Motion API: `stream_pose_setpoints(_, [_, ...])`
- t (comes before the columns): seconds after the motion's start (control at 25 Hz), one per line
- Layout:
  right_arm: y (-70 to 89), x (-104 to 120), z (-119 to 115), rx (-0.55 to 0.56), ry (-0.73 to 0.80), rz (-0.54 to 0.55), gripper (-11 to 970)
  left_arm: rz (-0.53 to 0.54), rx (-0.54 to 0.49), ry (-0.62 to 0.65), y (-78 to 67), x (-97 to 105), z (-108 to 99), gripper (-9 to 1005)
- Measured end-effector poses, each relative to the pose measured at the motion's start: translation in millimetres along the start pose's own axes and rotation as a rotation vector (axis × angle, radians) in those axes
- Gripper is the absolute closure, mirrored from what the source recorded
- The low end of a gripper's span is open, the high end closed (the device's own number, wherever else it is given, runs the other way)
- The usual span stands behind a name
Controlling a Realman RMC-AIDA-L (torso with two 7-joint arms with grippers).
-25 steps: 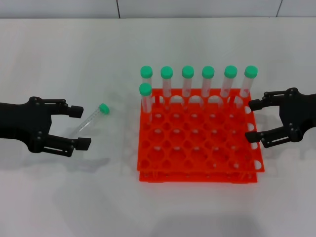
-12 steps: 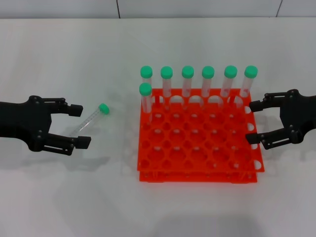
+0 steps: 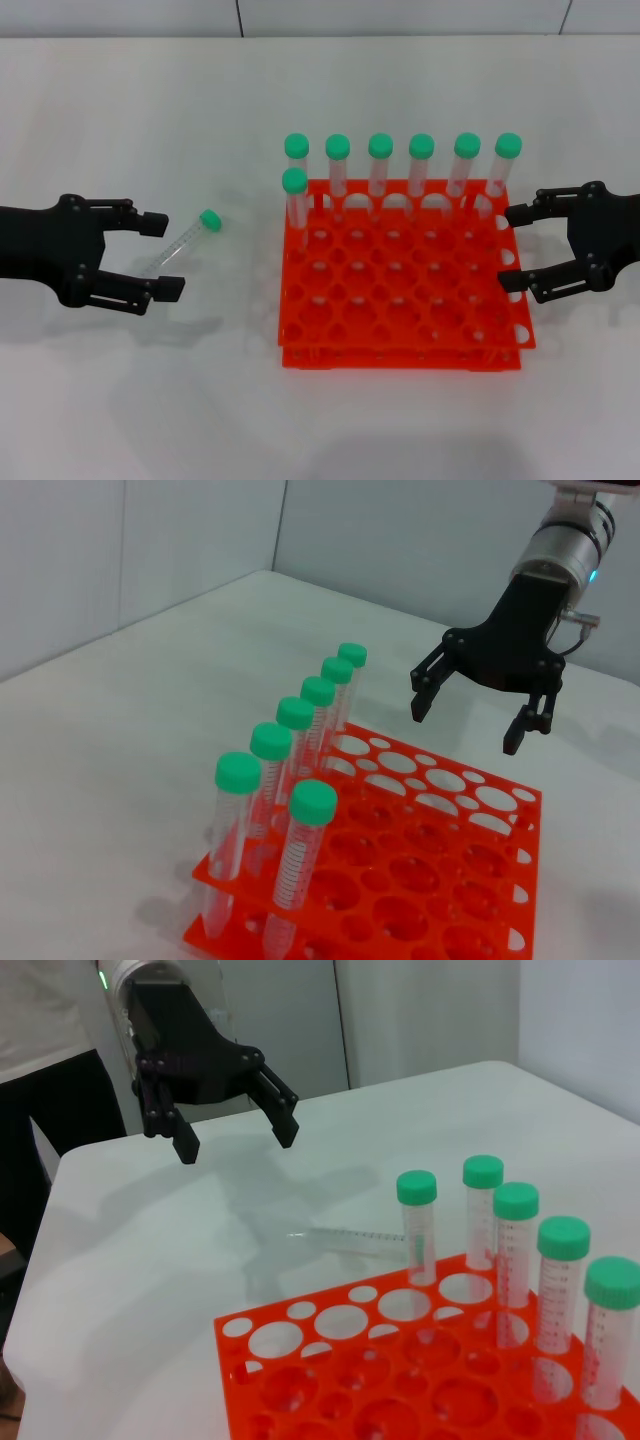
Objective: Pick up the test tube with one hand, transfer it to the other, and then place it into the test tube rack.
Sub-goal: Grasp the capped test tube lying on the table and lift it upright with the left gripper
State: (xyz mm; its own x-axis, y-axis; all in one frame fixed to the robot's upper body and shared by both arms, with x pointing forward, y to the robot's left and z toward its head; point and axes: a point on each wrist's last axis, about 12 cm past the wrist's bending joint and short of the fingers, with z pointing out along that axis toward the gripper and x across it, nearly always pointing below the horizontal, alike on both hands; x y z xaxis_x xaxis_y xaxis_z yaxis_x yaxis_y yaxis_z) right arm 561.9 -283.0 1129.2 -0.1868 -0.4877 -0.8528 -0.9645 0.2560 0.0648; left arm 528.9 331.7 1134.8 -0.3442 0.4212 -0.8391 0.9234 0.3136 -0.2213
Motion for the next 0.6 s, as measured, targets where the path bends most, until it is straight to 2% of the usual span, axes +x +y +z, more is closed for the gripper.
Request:
stream_pose_setpoints(0.24, [0.2, 0.3, -0.1, 0.001, -0.003, -0.006, 105, -0.055, -0.007, -0.004, -0.9, -5.8, 2.8, 130])
stream_pose_setpoints(0.28, [0.2, 0.3, -0.1, 0.001, -0.003, -0.009, 105, -0.093, -0.01, 0.015, -2.6, -10.5, 5.7, 131])
stream_pose_setpoints(0.44, [0.2, 0.1, 0.0, 0.002, -0.005, -0.025, 106, -0.128, -0.026, 0.044, -6.6, -18.5, 9.3, 133])
stream_pose_setpoints(0.6, [0.2, 0.1, 0.1, 0.002, -0.005, -0.029, 106, -0.195, -0.064, 0.131, -11.7, -29.0, 11.8, 136])
